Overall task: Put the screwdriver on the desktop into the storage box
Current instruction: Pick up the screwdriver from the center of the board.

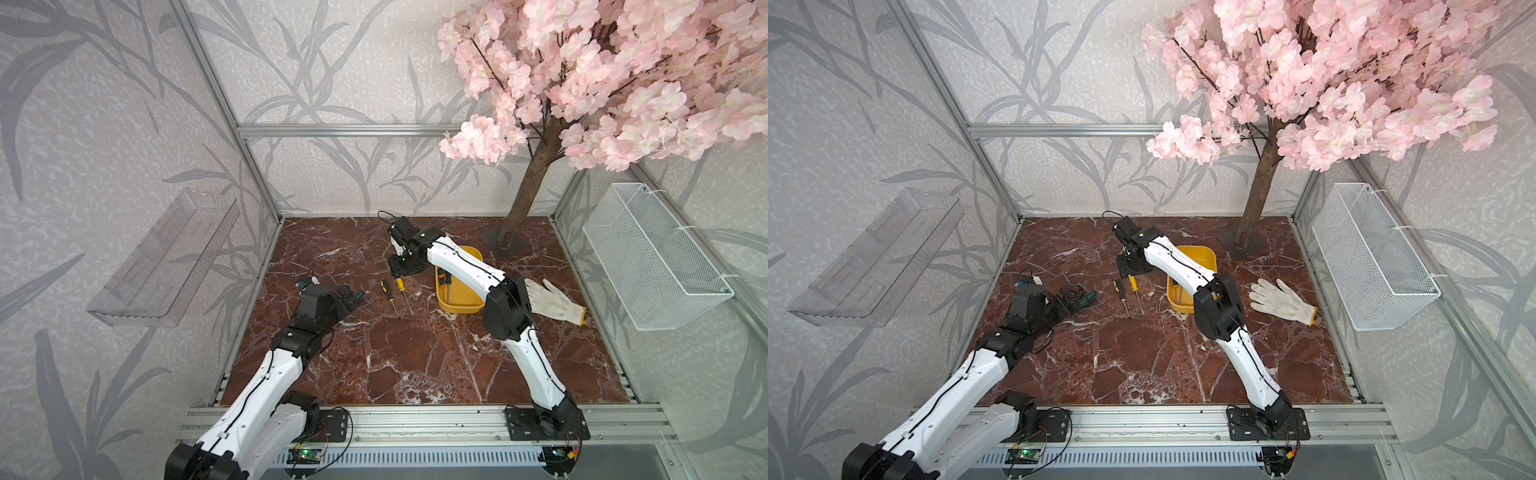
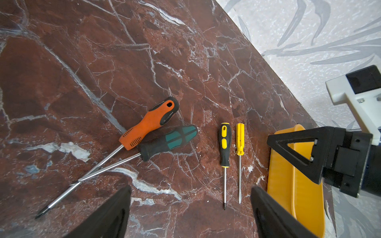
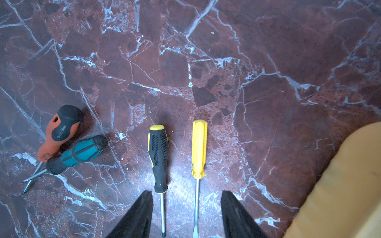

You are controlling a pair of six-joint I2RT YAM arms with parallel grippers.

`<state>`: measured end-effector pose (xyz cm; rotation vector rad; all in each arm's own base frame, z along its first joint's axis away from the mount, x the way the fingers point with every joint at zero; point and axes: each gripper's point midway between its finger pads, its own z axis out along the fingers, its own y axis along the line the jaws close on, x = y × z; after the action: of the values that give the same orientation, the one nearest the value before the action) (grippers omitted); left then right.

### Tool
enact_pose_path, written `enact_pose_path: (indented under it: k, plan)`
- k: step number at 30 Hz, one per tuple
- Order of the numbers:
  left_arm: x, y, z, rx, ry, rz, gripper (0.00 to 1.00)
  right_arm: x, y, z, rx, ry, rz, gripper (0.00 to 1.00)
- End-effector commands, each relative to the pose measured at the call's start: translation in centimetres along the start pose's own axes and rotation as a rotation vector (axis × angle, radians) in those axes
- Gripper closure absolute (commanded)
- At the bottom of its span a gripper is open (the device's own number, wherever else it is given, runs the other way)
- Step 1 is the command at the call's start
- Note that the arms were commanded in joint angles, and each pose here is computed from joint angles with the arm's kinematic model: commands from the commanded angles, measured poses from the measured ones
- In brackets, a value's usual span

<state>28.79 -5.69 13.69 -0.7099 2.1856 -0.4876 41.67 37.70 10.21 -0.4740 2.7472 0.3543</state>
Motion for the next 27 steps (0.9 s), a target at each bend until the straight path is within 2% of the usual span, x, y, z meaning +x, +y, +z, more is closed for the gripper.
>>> enact_pose_path:
  k: [1, 16, 27]
  plan:
    - [-0.4, -0.2, -0.3, 0.000, 0.001, -0.005, 0.08, 0.3, -0.3, 0.2, 0.019, 0.021, -0.013, 0.42]
    - [0.7, -0.2, 0.6, 0.023, 0.058, -0.022, 0.08, 1.4, -1.6, 3.4, 0.083, 0.085, -0.019, 0.41]
    - [0.7, 0.4, 0.5, 0.015, 0.056, -0.027, 0.08, 1.8, -2.8, 6.5, 0.110, 0.137, -0.004, 0.46]
